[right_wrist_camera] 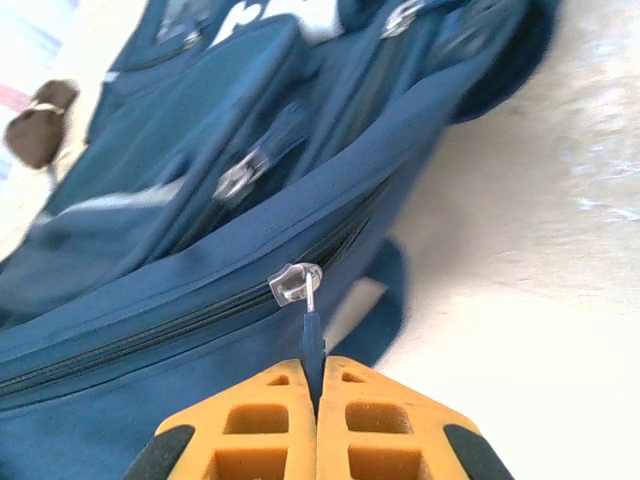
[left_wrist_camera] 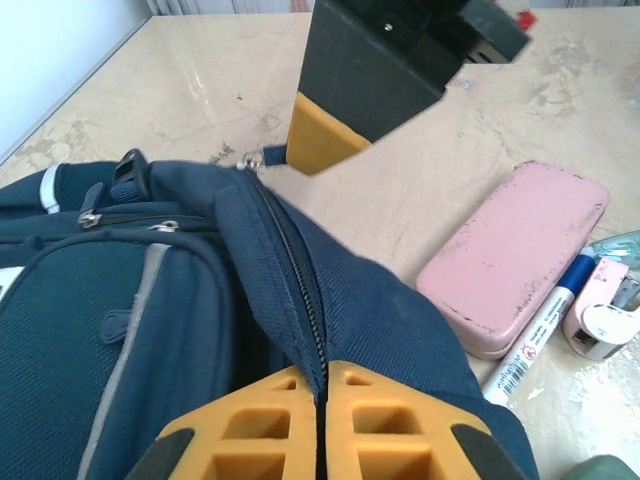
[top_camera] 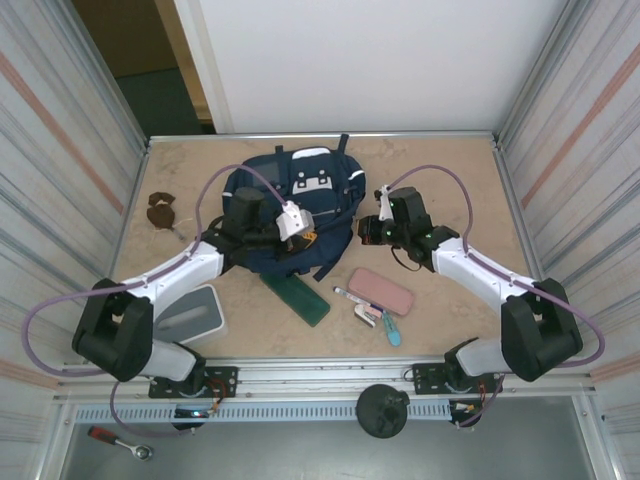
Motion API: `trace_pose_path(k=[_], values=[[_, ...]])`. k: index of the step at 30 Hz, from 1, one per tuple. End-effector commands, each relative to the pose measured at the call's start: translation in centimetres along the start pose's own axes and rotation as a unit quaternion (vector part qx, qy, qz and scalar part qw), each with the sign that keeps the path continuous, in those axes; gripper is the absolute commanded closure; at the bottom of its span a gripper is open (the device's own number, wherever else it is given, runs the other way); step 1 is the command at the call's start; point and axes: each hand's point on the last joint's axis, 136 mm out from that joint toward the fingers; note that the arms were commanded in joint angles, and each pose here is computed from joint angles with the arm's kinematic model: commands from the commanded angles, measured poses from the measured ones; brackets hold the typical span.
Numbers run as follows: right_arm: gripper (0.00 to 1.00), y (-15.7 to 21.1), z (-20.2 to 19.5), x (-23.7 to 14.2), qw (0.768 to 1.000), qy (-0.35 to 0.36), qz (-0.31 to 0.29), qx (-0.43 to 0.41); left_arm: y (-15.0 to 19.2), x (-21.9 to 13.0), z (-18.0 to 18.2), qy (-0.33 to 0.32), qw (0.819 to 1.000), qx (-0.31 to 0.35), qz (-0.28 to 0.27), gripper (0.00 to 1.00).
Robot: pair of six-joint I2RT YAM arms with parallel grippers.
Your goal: Pack the student bag
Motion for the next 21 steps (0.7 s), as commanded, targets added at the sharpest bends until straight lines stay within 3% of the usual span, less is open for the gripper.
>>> trace_pose_path(k=[1,14,21], values=[[1.00,-0.3,-6.2,0.0,0.992,0.121,-0.016,0.031,-3.5,-2.2,-0.2,0.007,0.997,0.027,-0.067,1.00],[1.00,-2.0,-11.4,3.3,0.982,0.178,-0.003,0.066,-4.7,-3.2,-0.3,0.035,0.994,0.030,-0.100,1.00],[0.99,-2.4,-10.5,4.0,0.989,0.134,0.003,0.068,-4.9,-3.2,-0.3,0.046,0.993,0.027,-0.104,1.00]])
Point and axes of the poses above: each hand's point on the last joint's axis, 136 mm out from that joint toward the fingers, its own x axis out along the fingers, its own z axis along the line the jaws close on, y = z × x, and after that the axes turned 1 degree about -x, right-handed
